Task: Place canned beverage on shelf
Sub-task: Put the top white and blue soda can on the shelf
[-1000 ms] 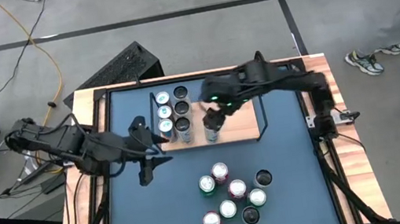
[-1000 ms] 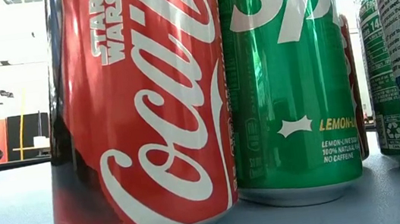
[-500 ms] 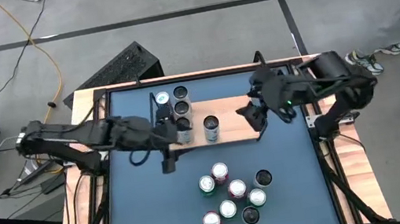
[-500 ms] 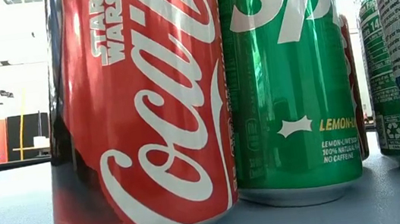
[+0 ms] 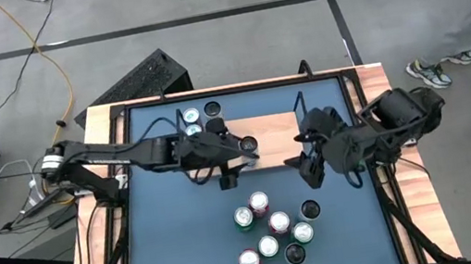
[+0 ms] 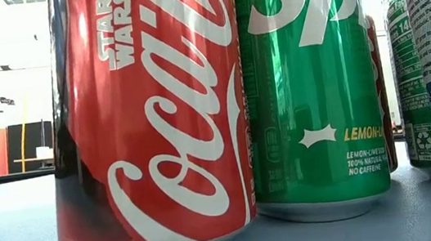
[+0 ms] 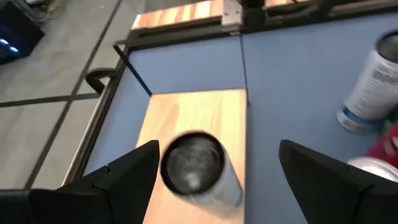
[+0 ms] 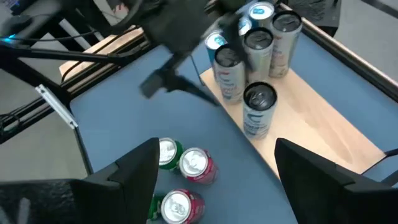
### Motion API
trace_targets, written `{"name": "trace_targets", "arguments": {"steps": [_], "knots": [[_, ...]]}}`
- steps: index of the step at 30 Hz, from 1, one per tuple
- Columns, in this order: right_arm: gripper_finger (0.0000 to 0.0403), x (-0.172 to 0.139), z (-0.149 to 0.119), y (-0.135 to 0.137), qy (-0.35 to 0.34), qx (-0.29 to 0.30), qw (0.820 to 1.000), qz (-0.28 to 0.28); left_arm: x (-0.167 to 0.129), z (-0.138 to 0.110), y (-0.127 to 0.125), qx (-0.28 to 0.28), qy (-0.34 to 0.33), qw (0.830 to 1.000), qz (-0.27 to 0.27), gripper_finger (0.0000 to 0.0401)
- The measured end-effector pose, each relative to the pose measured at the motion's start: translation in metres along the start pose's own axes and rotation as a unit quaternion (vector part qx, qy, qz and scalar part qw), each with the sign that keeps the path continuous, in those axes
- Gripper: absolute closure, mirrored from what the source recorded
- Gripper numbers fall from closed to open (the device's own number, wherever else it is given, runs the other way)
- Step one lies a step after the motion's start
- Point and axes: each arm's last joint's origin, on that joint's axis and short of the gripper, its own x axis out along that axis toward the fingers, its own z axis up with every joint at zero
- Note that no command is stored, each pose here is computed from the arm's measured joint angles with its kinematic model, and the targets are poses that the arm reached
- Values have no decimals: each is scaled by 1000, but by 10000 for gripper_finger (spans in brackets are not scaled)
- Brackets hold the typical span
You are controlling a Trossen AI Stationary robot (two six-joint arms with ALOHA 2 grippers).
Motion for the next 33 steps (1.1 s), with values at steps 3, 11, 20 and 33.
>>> {"name": "trace_targets", "arguments": {"steps": [3,11,20,33], "knots": [[101,-1,-2,2,1,4,1000,4,8,-1,4,-11,-7,1000,-11,83],[101,-2,-3,2,-6,3,1000,-1,28,-4,5,-7,-8,1000,11,83],[101,2,-5,4,-2,-3,1000,-7,50,-16,-2,3,16,1000,7,83],[101,1,-5,3,-3,-8,1000,-7,57,-24,8,-28,44,999,-3,83]]}}
